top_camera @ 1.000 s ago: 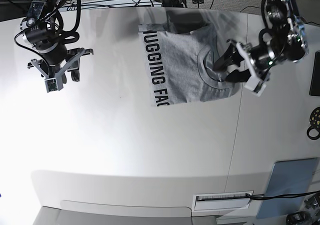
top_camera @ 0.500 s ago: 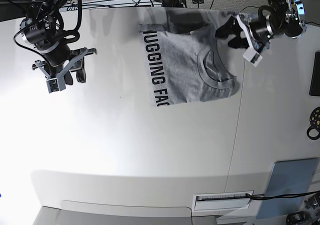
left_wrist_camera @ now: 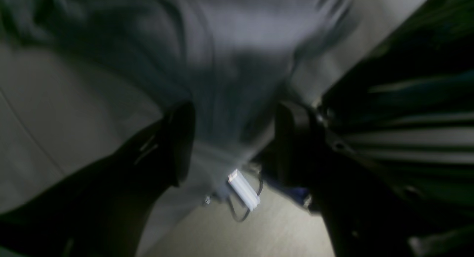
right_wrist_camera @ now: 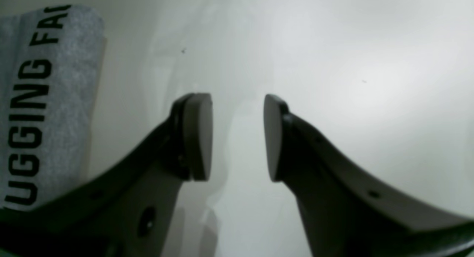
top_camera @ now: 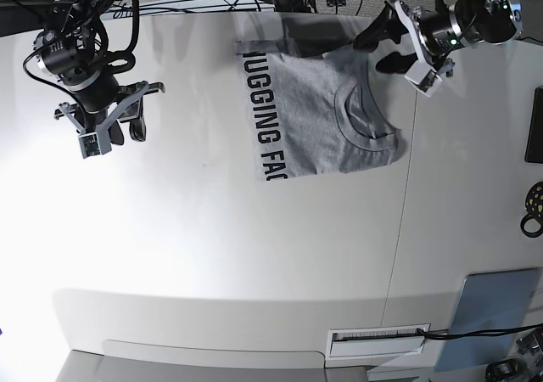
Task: Fold the T-shirt properly
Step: 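Release the fabric and press the shirt's edge with the left gripper, then grasp the shirt with both grippers, lift and lay it down squared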
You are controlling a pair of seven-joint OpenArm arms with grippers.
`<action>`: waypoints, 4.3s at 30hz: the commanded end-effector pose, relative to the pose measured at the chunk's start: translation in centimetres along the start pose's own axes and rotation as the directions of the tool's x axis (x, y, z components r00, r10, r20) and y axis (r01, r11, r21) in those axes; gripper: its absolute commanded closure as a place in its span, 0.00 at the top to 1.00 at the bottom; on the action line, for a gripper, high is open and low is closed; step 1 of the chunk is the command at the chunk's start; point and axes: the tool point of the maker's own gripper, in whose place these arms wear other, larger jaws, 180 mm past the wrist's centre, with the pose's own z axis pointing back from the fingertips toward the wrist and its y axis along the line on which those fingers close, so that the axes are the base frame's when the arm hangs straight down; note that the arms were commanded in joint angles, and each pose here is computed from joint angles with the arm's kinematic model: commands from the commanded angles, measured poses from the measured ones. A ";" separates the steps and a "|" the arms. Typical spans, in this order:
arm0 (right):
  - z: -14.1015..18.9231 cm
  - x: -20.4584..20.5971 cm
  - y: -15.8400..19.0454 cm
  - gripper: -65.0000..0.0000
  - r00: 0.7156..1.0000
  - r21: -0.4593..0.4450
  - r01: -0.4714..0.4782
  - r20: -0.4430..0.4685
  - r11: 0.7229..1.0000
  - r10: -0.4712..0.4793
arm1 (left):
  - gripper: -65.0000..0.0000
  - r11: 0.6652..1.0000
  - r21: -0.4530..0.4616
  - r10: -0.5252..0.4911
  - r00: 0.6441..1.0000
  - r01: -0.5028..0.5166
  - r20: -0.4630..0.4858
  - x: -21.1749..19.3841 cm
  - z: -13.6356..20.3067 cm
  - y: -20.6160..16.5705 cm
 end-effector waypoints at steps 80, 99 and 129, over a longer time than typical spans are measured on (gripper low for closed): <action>-17.5 5.1 17.3 0.00 0.956 0.337 -0.251 -0.060 0.907 0.287 | 0.00 0.989 0.073 -0.111 0.970 0.129 -0.218 -4.9 -5.9 3.3; -15.3 0.2 13.1 0.00 0.921 0.280 -0.293 -0.174 0.914 0.348 | 0.00 0.927 0.369 -0.042 0.996 0.069 -0.082 1.2 -9.2 16.3; -10.0 -2.7 18.3 0.00 0.951 0.331 -0.239 -0.109 0.913 0.288 | 0.00 0.897 0.440 -0.066 0.995 0.026 0.076 9.9 -12.0 19.2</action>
